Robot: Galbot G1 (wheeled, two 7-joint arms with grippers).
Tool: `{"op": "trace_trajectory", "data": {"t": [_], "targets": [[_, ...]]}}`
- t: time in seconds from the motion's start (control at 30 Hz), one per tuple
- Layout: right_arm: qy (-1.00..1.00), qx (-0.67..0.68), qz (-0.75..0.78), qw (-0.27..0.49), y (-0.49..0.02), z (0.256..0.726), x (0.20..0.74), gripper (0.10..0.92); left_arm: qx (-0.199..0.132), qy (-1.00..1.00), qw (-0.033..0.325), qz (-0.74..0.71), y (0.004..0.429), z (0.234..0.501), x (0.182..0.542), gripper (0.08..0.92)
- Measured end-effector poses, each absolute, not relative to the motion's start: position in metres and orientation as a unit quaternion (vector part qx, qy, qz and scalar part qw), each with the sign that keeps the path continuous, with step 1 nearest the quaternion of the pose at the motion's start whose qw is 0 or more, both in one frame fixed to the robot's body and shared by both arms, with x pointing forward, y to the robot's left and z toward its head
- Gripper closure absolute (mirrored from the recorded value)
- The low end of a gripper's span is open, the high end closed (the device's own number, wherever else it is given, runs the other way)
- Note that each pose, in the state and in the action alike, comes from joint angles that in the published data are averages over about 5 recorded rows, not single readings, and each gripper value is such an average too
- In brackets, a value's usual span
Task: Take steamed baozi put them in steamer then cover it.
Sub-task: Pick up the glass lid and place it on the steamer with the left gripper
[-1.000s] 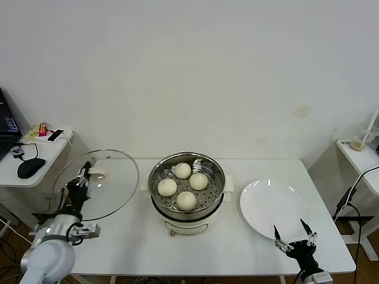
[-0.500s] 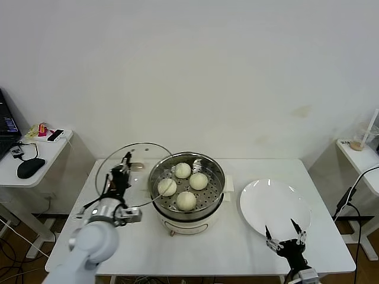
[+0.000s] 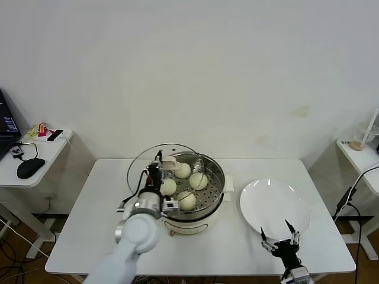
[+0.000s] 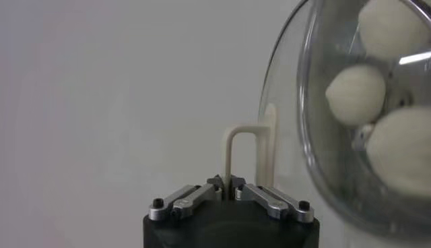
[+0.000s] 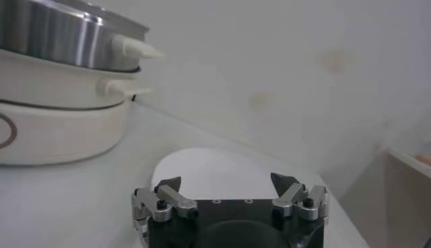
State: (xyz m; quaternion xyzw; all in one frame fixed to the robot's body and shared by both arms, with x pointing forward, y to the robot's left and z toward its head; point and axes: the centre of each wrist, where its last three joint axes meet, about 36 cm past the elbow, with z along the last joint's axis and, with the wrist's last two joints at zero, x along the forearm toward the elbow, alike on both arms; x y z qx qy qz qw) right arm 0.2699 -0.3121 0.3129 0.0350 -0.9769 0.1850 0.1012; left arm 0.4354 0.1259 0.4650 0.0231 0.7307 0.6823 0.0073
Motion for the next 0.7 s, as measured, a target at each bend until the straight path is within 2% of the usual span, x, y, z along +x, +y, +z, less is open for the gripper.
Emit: {"op": "trace_trajectory", "data": {"t": [0.4,0.7], "targets": [[-0.975,0.043,0.189,0.106,-0.306,0.307,0.273,0.200,0.041,0.726,0.004,0.687,0.076,0.454,0.436,0.865],[-0.974,0.046,0.192,0.112,-0.308,0.303,0.272,0.200,0.039,0.715,0.001,0.698,0.063,0.447,0.438,0.865]]}}
